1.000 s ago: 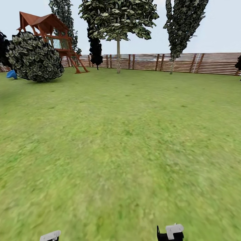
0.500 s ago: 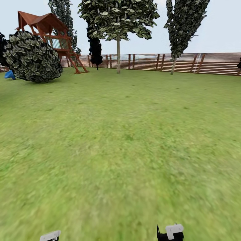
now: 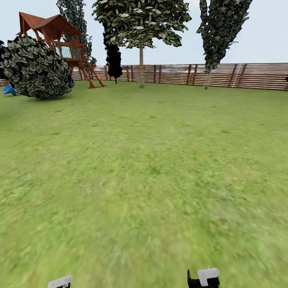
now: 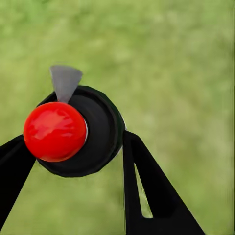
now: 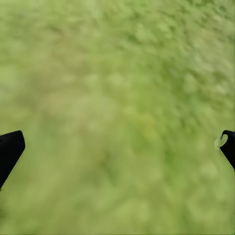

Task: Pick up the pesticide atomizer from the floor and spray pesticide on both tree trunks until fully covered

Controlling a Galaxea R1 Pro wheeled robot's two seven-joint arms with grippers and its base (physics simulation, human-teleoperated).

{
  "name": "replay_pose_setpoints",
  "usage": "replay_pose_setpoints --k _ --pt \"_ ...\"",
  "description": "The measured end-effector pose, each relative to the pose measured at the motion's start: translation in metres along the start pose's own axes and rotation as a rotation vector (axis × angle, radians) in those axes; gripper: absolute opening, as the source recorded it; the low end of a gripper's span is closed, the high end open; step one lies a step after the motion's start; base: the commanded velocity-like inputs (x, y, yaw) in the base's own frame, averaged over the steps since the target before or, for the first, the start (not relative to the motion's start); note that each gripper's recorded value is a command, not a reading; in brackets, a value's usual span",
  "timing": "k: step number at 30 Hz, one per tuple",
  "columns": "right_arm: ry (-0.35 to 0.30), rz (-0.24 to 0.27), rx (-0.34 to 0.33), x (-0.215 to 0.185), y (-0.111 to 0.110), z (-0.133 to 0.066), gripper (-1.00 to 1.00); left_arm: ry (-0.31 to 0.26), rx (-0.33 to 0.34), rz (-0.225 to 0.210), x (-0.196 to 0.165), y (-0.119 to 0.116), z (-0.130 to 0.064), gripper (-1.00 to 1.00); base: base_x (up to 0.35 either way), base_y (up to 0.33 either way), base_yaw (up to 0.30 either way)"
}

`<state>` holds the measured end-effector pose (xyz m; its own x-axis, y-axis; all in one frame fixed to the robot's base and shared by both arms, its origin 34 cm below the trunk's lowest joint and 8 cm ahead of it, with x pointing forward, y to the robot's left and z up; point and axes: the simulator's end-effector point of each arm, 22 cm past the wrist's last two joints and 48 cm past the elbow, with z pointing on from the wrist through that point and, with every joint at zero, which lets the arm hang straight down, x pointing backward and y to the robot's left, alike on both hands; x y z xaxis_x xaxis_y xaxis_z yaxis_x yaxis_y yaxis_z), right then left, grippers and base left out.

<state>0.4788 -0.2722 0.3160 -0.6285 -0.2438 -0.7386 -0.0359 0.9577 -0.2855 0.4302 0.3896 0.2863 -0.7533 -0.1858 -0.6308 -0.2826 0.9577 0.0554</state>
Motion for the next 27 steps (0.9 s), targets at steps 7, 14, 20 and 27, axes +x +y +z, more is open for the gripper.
replay_pose_setpoints --k 7,14,20,27 --pt "0.0 0.0 0.0 0.0 0.0 0.0 1.0 0.0 0.0 0.0 0.0 0.0 0.0 -1.0 0.34 0.0 0.0" --pt "0.0 0.0 0.0 0.0 0.0 0.0 1.0 0.0 0.0 0.0 0.0 0.0 0.0 -1.0 0.34 0.0 0.0" --pt "0.0 0.0 0.0 -0.0002 -0.0001 0.0001 1.0 0.0 0.0 0.0 0.0 0.0 0.0 -1.0 0.34 0.0 0.0" --pt "0.0 0.0 0.0 0.0 -0.0001 0.0 1.0 0.0 0.0 0.0 0.0 0.0 0.0 -1.0 0.34 0.0 0.0"
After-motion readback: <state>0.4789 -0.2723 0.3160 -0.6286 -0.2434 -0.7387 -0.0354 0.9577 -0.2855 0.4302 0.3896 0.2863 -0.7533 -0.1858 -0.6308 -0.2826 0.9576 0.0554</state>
